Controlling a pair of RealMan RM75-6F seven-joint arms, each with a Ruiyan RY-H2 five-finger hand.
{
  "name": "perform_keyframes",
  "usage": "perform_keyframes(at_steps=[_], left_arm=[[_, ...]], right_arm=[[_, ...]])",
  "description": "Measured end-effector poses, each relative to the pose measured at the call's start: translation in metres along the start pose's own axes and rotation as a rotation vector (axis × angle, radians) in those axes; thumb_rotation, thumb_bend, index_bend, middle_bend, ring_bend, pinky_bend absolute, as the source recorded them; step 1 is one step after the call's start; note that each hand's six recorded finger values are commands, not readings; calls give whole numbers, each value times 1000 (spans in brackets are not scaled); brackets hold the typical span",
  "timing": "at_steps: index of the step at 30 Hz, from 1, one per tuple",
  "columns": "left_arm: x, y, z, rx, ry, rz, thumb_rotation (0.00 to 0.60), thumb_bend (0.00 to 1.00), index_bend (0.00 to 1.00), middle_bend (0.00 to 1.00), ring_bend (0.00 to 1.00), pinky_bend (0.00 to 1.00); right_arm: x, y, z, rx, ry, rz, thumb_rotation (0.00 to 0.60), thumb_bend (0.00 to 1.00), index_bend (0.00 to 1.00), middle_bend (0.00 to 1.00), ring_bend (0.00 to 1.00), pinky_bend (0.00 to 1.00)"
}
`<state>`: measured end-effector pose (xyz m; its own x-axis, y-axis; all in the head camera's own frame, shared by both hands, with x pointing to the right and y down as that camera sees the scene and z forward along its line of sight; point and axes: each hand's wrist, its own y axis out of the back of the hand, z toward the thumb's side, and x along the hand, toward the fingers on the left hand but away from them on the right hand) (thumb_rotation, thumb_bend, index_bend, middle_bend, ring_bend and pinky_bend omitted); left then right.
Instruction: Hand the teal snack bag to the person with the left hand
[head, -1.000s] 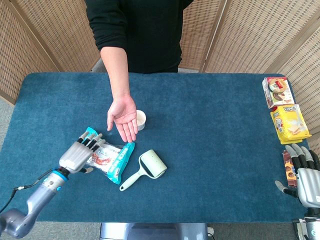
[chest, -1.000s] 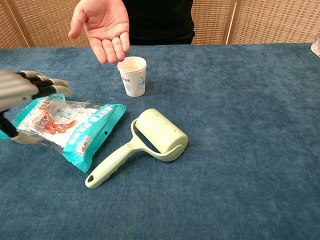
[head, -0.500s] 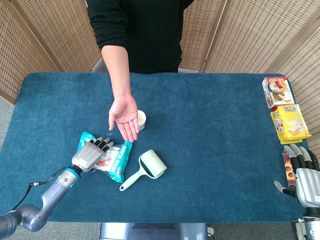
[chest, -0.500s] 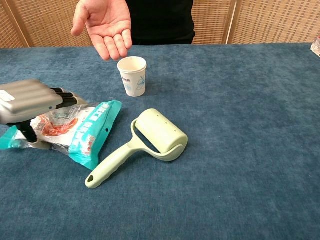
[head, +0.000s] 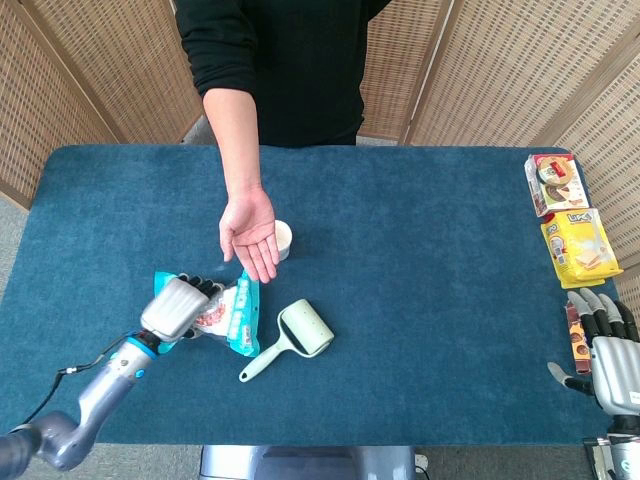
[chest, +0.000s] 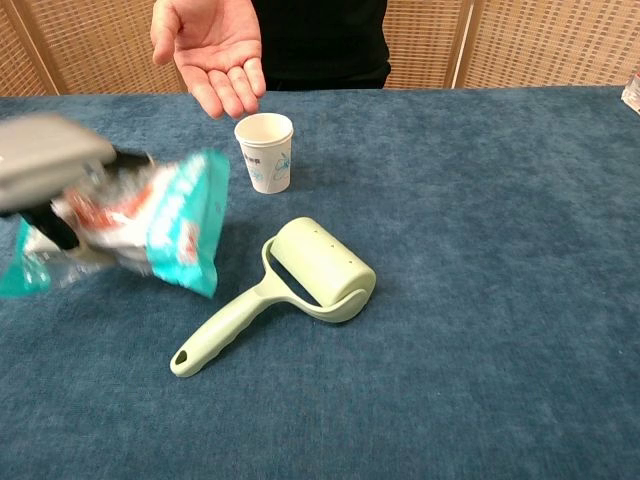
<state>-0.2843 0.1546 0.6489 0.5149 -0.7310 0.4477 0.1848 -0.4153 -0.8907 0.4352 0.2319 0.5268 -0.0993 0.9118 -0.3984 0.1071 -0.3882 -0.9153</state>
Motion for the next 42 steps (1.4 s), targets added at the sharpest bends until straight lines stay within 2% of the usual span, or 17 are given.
perform_keyframes(at_steps=[9, 15, 21, 29, 31, 32, 33, 34, 36, 37, 38, 42], left_arm=[[-24, 105, -9, -50, -9, 220, 600, 232, 777, 843, 740, 759], [-18, 156, -1, -17, -8, 309, 600, 232, 777, 844, 740, 757], [-1, 183, 0, 40, 43, 325, 600, 232, 777, 843, 740, 751], [29, 195, -1, 104, 110, 282, 600, 230, 777, 839, 737, 732], [37, 194, 1, 107, 119, 271, 600, 226, 763, 776, 688, 697], [41, 193, 2, 106, 122, 266, 600, 221, 701, 668, 602, 649], [45, 192, 3, 102, 125, 260, 600, 212, 575, 496, 468, 575], [46, 191, 3, 100, 127, 254, 600, 196, 388, 291, 311, 492], [49, 187, 3, 93, 137, 233, 600, 161, 107, 53, 105, 377], [50, 185, 3, 87, 142, 221, 600, 140, 22, 3, 42, 339], [51, 183, 3, 78, 147, 210, 600, 128, 2, 0, 21, 325], [51, 181, 4, 59, 154, 198, 580, 88, 0, 0, 0, 287]], right_arm=[[1, -4, 5, 10, 9, 7, 600, 0, 0, 0, 0, 0], [1, -4, 4, 11, 7, 6, 600, 0, 0, 0, 0, 0], [0, -3, 3, 8, 4, 4, 600, 0, 0, 0, 0, 0], [-1, -3, 2, 8, 4, 5, 600, 0, 0, 0, 0, 0], [-1, -3, 3, 9, 4, 7, 600, 0, 0, 0, 0, 0], [-1, -3, 3, 10, 4, 7, 600, 0, 0, 0, 0, 0], [-1, -3, 3, 11, 5, 7, 600, 0, 0, 0, 0, 0], [-1, -3, 3, 12, 4, 7, 600, 0, 0, 0, 0, 0], [-1, -3, 2, 12, 3, 6, 600, 0, 0, 0, 0, 0], [-1, -3, 2, 12, 0, 6, 600, 0, 0, 0, 0, 0], [-2, -3, 1, 12, -1, 8, 600, 0, 0, 0, 0, 0], [-2, -3, 2, 13, 0, 9, 600, 0, 0, 0, 0, 0]])
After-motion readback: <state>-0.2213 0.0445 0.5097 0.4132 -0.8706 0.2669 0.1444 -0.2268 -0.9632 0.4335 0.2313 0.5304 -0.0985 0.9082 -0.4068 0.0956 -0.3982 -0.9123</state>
